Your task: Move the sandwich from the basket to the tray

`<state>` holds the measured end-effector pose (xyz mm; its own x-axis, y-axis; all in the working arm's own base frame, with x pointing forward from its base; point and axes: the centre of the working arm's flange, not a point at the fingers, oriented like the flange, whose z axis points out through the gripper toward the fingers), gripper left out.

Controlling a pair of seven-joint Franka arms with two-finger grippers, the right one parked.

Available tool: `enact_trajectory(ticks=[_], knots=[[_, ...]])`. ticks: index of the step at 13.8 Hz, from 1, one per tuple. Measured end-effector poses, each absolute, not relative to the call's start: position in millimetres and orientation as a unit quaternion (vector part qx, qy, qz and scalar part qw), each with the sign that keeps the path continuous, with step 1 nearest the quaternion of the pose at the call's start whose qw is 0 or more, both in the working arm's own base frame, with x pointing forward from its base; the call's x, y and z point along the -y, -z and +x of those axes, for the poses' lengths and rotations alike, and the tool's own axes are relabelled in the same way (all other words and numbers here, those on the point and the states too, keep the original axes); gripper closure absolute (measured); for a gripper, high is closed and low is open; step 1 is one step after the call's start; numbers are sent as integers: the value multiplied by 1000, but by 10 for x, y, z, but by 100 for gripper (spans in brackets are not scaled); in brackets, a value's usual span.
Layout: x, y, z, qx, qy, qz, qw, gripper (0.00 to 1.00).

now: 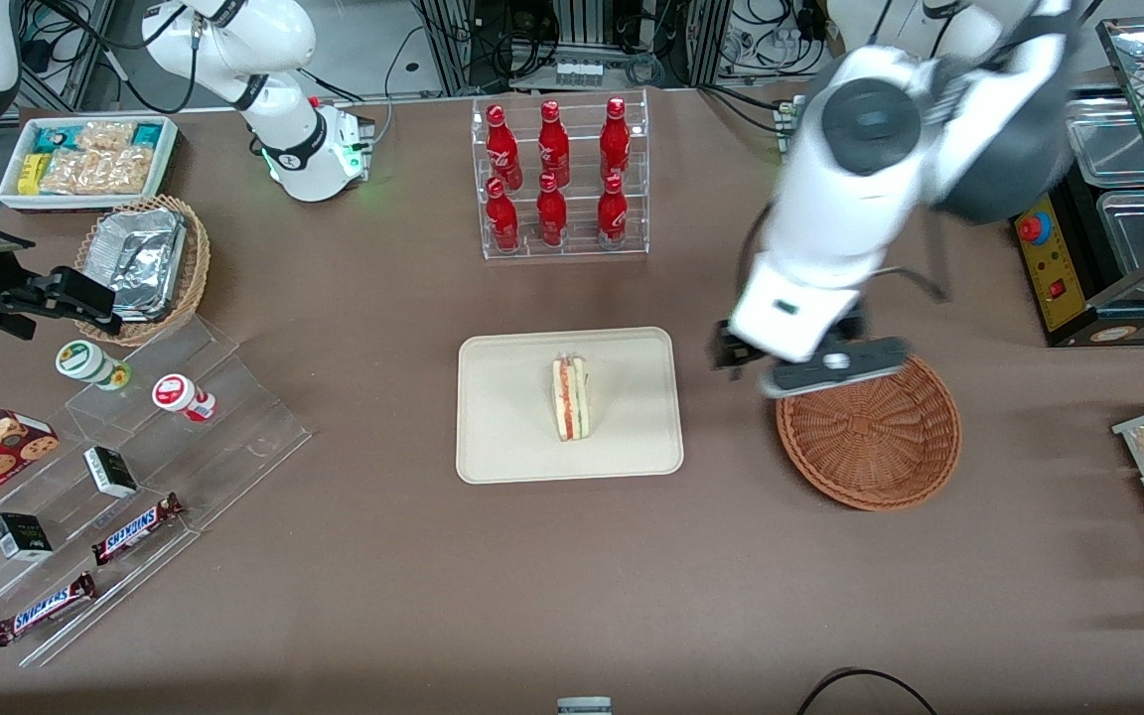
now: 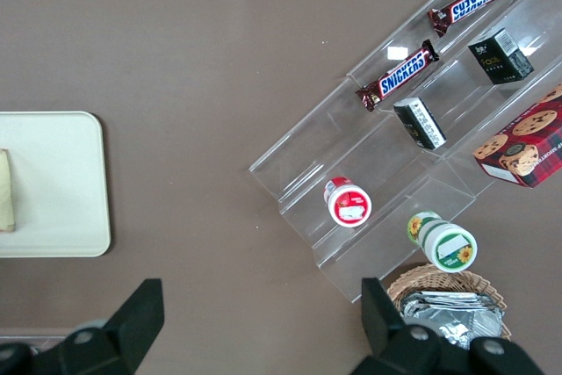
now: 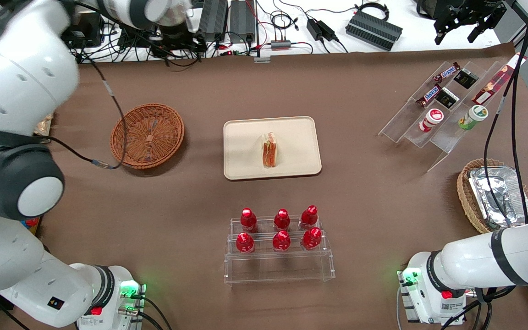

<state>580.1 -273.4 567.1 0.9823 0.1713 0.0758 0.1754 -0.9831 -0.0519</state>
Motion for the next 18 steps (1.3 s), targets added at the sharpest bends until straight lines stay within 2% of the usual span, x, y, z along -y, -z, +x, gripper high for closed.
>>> enact_trajectory(ticks=[5,9,15,18], knots=[[1661,-5974,5867,33,3,-999,35,0],[922,-6091,5721,-12,-16,-999,28,0],[120,-6122,5411,-20,-30,-999,-5,0],[94,-6133,5387,-22,-28,-999,-6,0]])
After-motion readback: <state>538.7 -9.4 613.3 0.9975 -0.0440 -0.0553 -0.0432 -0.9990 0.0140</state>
